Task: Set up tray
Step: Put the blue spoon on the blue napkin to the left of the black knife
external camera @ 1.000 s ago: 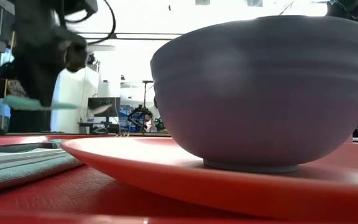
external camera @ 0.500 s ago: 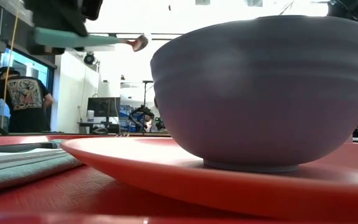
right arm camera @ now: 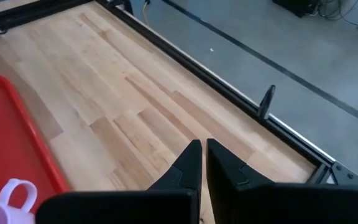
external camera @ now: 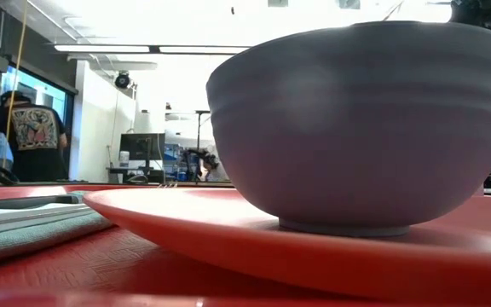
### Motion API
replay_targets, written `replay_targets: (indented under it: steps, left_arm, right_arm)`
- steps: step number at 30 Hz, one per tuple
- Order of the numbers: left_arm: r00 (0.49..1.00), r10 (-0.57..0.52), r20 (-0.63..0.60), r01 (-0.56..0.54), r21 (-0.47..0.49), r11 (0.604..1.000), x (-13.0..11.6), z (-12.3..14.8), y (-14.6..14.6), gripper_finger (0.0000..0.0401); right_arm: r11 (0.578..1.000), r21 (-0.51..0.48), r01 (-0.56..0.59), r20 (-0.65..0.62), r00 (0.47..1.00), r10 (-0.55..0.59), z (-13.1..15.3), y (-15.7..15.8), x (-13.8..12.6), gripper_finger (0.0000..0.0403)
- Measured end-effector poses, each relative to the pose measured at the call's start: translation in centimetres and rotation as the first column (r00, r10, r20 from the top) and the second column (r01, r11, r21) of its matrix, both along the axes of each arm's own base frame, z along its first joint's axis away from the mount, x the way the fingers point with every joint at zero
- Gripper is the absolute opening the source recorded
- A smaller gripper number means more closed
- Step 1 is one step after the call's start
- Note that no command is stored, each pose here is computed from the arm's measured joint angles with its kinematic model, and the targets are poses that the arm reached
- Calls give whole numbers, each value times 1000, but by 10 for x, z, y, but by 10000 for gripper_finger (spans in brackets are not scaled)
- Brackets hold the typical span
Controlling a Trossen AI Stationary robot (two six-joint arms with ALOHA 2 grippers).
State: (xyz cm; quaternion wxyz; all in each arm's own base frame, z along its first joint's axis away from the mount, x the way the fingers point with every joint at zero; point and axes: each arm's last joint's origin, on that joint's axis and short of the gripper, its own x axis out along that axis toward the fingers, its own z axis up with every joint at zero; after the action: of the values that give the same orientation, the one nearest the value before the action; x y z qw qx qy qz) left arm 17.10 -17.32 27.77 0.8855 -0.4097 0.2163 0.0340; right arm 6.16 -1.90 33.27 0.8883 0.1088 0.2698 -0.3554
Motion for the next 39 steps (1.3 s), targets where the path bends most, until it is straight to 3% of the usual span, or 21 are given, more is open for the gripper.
replay_targets:
  steps: [5,8,13,19,23,33,39]
  left_arm:
    - [982,186,23,-184,-63,981,-26,-15,-20,69]
    - [969,248,-2,-247,-83,965,-27,-27,-25,69]
    - [951,292,-98,-304,-145,942,0,-45,-26,69]
    - [918,342,-200,-372,-136,918,35,-50,-14,69]
    - [883,398,-247,-426,-70,902,52,-35,-6,68]
    - [811,423,-404,-439,57,897,72,51,5,67]
    - [727,442,-525,-440,137,887,86,68,10,67]
  right_arm:
    - [1000,-6,-4,-5,1000,4,0,0,0,0]
    - [999,-26,-26,-25,999,25,0,0,0,0]
    - [996,-49,-70,-47,997,67,1,0,1,0]
    - [987,-19,-157,-63,986,155,0,2,2,0]
    - [974,-19,-226,-88,971,223,-1,4,2,0]
    - [928,-59,-369,-167,920,355,-1,6,3,0]
    - [919,-56,-389,-171,911,375,-1,6,3,0]
